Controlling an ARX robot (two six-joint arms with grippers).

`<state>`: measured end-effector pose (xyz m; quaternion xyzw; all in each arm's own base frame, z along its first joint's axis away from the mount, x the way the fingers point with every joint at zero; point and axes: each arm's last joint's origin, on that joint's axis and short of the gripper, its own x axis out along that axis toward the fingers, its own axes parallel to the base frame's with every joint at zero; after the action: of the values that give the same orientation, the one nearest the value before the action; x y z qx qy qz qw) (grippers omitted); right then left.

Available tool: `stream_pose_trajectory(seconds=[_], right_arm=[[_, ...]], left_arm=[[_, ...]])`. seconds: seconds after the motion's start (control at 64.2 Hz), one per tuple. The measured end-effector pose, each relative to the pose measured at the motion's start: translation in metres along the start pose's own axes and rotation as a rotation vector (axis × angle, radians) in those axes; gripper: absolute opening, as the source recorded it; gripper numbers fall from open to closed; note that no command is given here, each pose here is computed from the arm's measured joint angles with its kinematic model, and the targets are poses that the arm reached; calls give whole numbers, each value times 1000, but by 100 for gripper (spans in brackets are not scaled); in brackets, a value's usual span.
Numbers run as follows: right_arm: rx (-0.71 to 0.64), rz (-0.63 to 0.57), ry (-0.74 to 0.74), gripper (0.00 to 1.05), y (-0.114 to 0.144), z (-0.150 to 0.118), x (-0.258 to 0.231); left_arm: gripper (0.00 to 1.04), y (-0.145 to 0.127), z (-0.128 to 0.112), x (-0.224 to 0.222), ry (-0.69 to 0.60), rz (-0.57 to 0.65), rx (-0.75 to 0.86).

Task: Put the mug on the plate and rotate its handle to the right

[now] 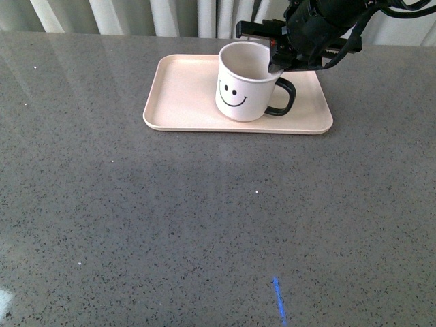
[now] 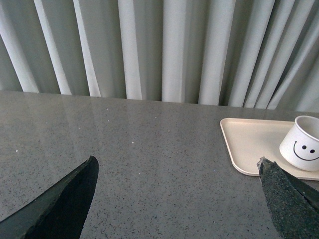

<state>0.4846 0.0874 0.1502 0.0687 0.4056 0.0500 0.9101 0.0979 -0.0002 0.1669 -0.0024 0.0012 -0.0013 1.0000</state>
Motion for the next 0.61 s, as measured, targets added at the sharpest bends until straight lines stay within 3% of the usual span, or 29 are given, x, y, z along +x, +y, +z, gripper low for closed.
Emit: stream_pose_trajectory(seconds=[0.265,0.608], right_arm=[[-33,19,6,2,-8,17,-9],[-282,98,20,2,-10,44,-24]], left_arm=[[96,0,0,0,0,0,0],[96,0,0,0,0,0,0]])
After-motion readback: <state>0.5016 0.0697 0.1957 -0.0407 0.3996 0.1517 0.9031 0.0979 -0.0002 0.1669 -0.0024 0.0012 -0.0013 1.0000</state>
